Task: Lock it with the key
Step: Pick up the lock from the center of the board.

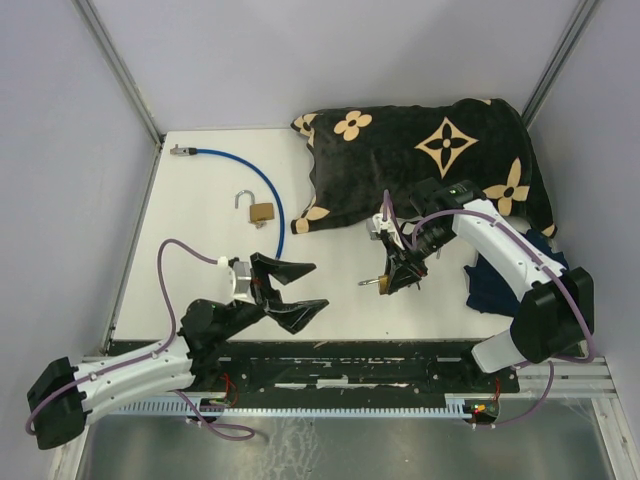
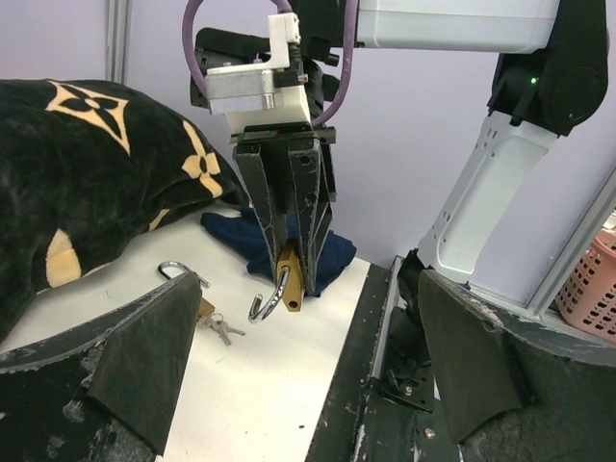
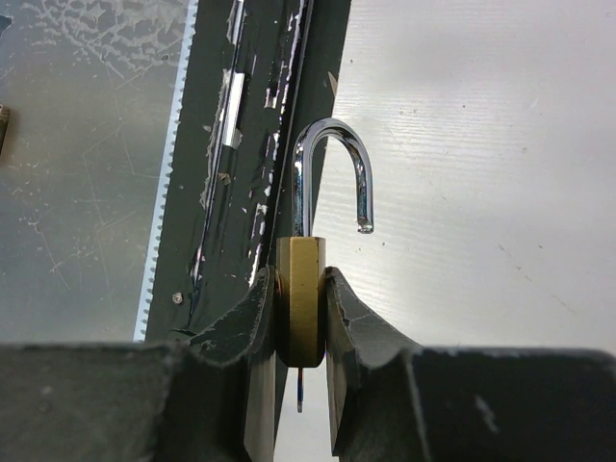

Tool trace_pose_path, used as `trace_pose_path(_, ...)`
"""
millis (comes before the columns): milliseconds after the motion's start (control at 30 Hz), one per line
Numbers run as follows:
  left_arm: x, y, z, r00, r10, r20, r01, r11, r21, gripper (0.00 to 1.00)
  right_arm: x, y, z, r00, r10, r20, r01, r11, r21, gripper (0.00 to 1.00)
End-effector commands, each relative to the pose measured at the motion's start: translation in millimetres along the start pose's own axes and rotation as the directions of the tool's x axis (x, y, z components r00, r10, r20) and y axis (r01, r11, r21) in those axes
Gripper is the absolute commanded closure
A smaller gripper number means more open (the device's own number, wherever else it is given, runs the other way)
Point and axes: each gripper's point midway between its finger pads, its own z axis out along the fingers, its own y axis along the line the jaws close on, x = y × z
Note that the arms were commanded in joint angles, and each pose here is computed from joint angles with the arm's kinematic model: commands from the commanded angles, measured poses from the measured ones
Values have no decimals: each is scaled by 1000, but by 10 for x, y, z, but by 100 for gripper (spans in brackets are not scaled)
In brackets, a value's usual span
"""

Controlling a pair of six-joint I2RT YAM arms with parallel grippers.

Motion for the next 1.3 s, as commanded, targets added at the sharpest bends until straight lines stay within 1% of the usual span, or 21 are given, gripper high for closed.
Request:
trace_pose_path(0, -53, -36, 10, 998, 63, 22, -63, 997, 34, 1, -262, 64, -82, 994, -65, 86, 63, 998, 25, 98)
trace_pose_path(200, -126, -50, -32, 987, 150, 48, -152, 987, 47, 0, -293, 66, -69, 993, -54, 105, 53, 999, 11, 98)
trace_pose_path(233, -112, -43, -38, 985, 167, 45, -169, 984, 49, 0, -296, 63, -71, 993, -55, 105, 54, 998, 12, 98)
trace_pose_path(300, -71, -29, -37, 975, 220, 36, -222, 973, 58, 3, -304, 68, -66, 993, -57, 107, 56, 998, 5, 98)
trace_pose_path(400, -19, 25, 10, 966, 259, 16, -259, 965, 49, 3, -320, 104, -52, 991, -62, 118, 63, 998, -9, 98)
trace_pose_path(500, 82, 39, 111, 967, 255, -21, -253, 965, 67, 3, -318, 116, -15, 993, -71, 100, 73, 997, -21, 98)
trace_pose_path(567, 208, 62, 195, 971, 231, -64, -226, 971, 77, 5, -316, 125, 9, 993, -76, 91, 79, 997, -28, 98)
trace_pose_path(667, 340, 125, 297, 978, 191, -85, -186, 980, 65, 5, -308, 122, 25, 993, -75, 87, 78, 996, -30, 98)
trace_pose_path(767, 380, 163, 369, 978, 191, -79, -187, 980, 62, 11, -296, 107, 31, 994, -68, 83, 71, 997, -30, 98)
trace_pose_path(800, 413, 166, 405, 977, 194, -92, -188, 980, 68, 14, -301, 106, 29, 994, -67, 85, 70, 997, -30, 98)
trace_pose_path(900, 544, 191, 558, 962, 215, -167, -201, 975, 96, 21, -309, 109, 40, 994, -64, 89, 68, 997, -38, 98)
trace_pose_path(967, 635, 199, 598, 955, 218, -203, -198, 974, 112, 23, -312, 115, 44, 994, -63, 90, 67, 997, -43, 98)
trace_pose_path(1167, 751, 93, 639, 955, 193, -223, -153, 971, 183, 35, -314, 123, 49, 994, -67, 86, 71, 997, -44, 98)
trace_pose_path(1267, 801, 69, 618, 953, 189, -237, -143, 969, 200, 38, -320, 124, 51, 994, -68, 86, 72, 996, -45, 98)
